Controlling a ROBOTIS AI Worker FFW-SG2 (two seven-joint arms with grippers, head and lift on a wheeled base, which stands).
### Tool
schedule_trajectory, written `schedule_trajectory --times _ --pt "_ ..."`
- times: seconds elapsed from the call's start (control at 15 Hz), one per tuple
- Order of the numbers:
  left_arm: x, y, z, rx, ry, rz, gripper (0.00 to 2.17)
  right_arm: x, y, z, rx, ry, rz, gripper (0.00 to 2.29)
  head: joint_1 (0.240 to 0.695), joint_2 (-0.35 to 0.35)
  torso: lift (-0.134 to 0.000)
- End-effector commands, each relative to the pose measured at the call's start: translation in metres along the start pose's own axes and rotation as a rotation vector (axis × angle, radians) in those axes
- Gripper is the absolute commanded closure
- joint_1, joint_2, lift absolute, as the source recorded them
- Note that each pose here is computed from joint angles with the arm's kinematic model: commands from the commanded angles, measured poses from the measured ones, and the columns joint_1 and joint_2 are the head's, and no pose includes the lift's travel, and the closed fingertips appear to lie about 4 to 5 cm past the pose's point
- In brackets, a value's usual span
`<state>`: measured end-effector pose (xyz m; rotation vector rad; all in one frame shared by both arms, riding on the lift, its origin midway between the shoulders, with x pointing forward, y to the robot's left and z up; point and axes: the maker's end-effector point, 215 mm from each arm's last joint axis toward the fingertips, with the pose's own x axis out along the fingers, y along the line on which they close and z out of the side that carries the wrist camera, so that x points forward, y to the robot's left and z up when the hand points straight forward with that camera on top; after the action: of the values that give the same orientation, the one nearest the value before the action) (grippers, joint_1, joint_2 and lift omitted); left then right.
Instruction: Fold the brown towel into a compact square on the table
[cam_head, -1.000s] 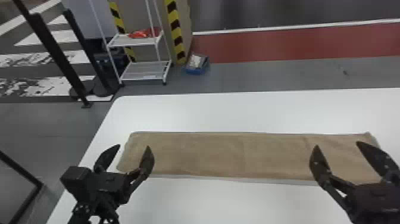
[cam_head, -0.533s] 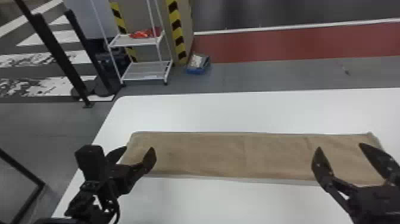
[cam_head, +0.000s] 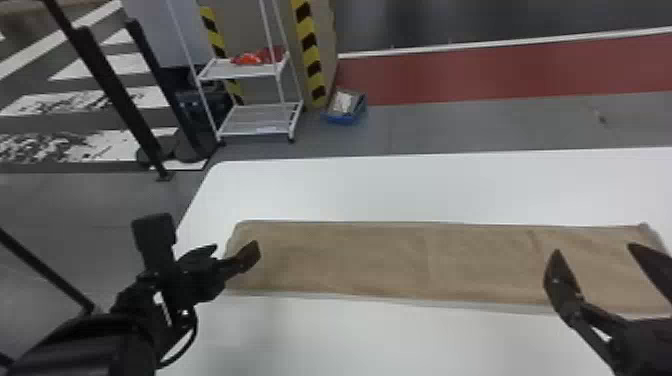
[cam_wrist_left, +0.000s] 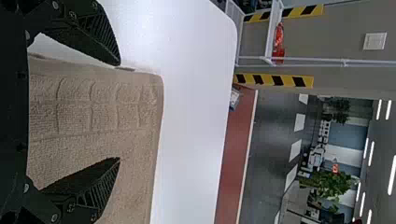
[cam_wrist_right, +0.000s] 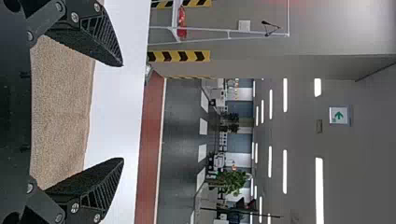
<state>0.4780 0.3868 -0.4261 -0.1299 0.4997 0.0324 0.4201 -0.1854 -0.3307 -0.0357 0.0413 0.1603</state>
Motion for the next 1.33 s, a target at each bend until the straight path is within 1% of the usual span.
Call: schedule_trajectory --times 0.0,0.07,0.13,0.2,0.33,0.4,0.47,0.53,0.6,0.67,0.73,0.8,0.87,0.93,1.13,1.27 --pt "0.004 0.015 0.004 -0.02 0.009 0.021 0.18 0.0 0.0 0.0 0.001 0.0 0.0 0.18 0.695 0.246 -0.125" --pt "0.004 0.015 -0.009 -0.041 0.06 0.013 0.18 0.0 -0.001 0.001 0.0 -0.001 -0.002 0.18 0.695 0.252 -0.125" --pt "0.003 0.012 -0.017 -0.06 0.085 -0.006 0.18 0.0 -0.002 0.0 -0.001 0.0 -0.003 0.18 0.695 0.257 -0.125" --pt "0.004 0.012 -0.024 -0.075 0.115 -0.01 0.18 0.0 -0.002 0.0 -0.001 0.0 -0.003 0.18 0.695 0.259 -0.125" --pt "0.006 0.012 -0.03 -0.085 0.131 -0.01 0.18 0.001 -0.001 0.0 0.0 -0.001 -0.002 0.18 0.695 0.258 -0.125" --pt "0.006 0.011 -0.029 -0.085 0.13 -0.012 0.21 0.001 -0.001 0.0 0.0 -0.001 -0.002 0.18 0.695 0.258 -0.125" --pt "0.005 0.011 -0.03 -0.085 0.135 -0.015 0.32 0.001 -0.002 0.001 -0.001 -0.003 -0.003 0.18 0.695 0.258 -0.125" --pt "0.005 0.007 -0.031 -0.084 0.138 -0.037 0.63 0.001 -0.002 0.0 -0.001 -0.001 -0.003 0.18 0.695 0.257 -0.125" --pt "0.004 0.005 -0.031 -0.091 0.138 -0.052 1.08 0.001 -0.002 0.0 0.001 -0.001 -0.003 0.18 0.695 0.256 -0.125" --pt "0.004 0.007 -0.03 -0.091 0.137 -0.051 1.35 0.001 -0.002 -0.001 0.001 0.003 -0.004 0.18 0.695 0.25 -0.125" --pt "0.004 0.007 -0.032 -0.088 0.14 -0.048 1.51 0.001 -0.003 -0.002 0.001 0.003 -0.004 0.18 0.695 0.249 -0.125" --pt "0.003 0.008 -0.035 -0.09 0.148 -0.047 1.82 0.001 -0.002 -0.002 0.001 0.005 -0.004 0.18 0.695 0.249 -0.125" --pt "0.0 0.006 -0.05 -0.103 0.196 -0.048 2.0 0.001 -0.002 -0.002 0.001 0.005 -0.004 0.18 0.695 0.249 -0.125" --pt "-0.002 0.008 -0.048 -0.101 0.194 -0.045 2.09 0.001 -0.002 -0.003 0.001 0.006 -0.004 0.18 0.695 0.25 -0.125" --pt "-0.012 0.0 -0.038 -0.115 0.168 -0.094 2.1 0.001 -0.003 -0.004 0.0 0.006 -0.005 0.18 0.695 0.25 -0.125" --pt "-0.017 -0.01 -0.023 -0.096 0.137 -0.109 2.14 0.001 -0.003 -0.004 0.0 0.008 -0.005 0.18 0.695 0.246 -0.125"
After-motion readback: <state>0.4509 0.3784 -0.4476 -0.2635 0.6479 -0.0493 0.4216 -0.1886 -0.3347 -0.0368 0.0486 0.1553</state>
